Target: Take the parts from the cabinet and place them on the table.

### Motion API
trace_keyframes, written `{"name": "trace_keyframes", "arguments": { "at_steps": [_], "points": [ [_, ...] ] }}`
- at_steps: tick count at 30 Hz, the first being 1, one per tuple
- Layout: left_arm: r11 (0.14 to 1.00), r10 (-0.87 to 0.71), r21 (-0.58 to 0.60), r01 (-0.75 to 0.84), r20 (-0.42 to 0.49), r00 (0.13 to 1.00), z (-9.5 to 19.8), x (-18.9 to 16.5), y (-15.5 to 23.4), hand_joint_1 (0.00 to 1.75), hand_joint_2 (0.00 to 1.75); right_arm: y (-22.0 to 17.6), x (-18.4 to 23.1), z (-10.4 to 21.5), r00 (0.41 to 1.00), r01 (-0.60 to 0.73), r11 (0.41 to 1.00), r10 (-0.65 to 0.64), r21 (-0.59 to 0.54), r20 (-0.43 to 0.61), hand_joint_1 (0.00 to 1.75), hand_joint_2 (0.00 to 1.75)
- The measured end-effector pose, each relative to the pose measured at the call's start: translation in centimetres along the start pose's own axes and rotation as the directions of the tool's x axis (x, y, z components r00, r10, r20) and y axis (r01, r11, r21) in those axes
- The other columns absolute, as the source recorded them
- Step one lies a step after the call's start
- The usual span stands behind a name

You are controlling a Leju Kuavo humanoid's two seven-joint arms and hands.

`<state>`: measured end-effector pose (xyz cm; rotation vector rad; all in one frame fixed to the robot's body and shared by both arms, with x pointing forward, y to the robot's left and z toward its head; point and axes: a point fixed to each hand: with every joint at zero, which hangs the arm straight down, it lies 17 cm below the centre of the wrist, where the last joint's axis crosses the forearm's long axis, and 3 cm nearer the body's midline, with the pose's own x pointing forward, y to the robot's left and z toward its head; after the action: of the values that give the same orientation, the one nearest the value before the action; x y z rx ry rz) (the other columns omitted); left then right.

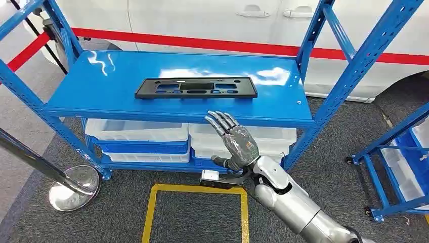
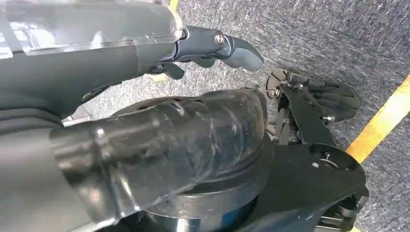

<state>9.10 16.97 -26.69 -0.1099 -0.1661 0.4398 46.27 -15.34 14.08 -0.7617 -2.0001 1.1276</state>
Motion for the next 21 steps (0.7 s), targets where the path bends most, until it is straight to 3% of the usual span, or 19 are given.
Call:
{"name": "trace_keyframes", "arguments": {
  "at_steps": [21],
  "points": [
    [1.000,-0.015,0.025,0.015,0.027,1.000,-0.04,0.13,0.53,0.00,0.00,0.85,-0.14,0.62,1.000,0.001,1.000,-0.001,0.021,-0.013,0.00,1.75]
  ]
}}
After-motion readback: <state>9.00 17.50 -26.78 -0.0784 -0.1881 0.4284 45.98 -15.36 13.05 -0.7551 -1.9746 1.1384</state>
